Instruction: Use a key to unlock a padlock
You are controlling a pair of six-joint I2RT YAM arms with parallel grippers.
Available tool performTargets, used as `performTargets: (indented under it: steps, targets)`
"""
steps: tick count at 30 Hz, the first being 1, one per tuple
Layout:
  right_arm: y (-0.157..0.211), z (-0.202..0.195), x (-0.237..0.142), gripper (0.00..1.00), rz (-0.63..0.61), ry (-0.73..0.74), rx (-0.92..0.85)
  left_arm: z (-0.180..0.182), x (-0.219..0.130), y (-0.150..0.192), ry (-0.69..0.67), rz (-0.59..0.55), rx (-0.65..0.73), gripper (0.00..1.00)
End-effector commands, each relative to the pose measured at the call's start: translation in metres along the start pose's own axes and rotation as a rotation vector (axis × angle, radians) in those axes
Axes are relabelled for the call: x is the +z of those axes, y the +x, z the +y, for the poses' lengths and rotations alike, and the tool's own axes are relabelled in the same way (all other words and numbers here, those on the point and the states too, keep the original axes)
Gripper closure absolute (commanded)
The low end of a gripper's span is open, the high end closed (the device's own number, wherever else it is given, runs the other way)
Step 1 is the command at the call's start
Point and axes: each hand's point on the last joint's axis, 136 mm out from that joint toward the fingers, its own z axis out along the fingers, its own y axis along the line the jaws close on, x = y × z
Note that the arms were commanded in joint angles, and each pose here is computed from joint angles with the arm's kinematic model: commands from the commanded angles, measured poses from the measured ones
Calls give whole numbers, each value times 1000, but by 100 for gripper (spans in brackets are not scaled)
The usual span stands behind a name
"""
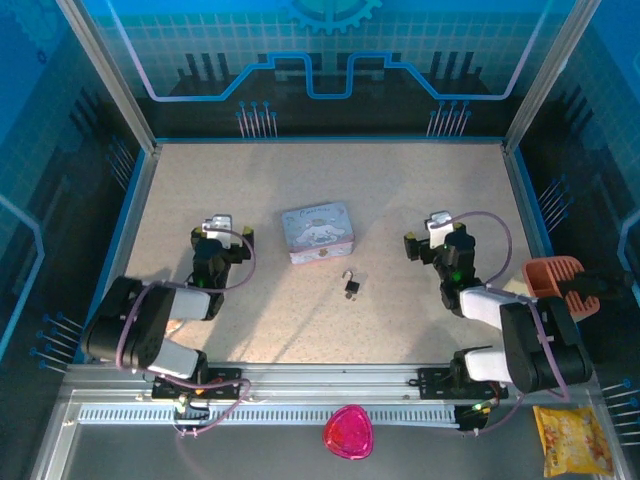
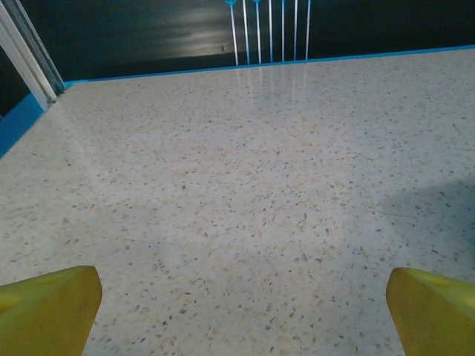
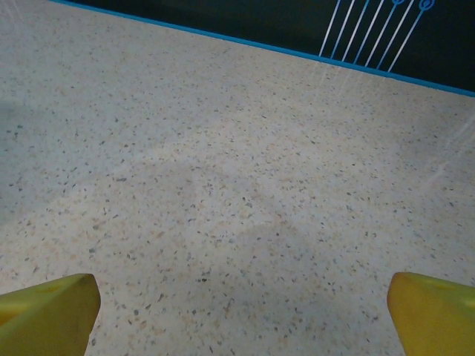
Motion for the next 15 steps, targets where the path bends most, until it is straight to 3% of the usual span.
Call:
performTargets:
  steps: [1,5,8,15]
  targets:
    - [-20,2,12,0,-104,-78,65,6,2,-21,21,-83,-95,1]
    - [-8,-1,20,0,-89,-57,78,12,18,-20,-30,-13,-96,1]
    - [-7,-8,28,0,-40,-21,96,14,17,-22,-33,-26,-105,1]
    - [-7,-11,28,0,-51,6,95,15,18,-21,-37,-15,-105,1]
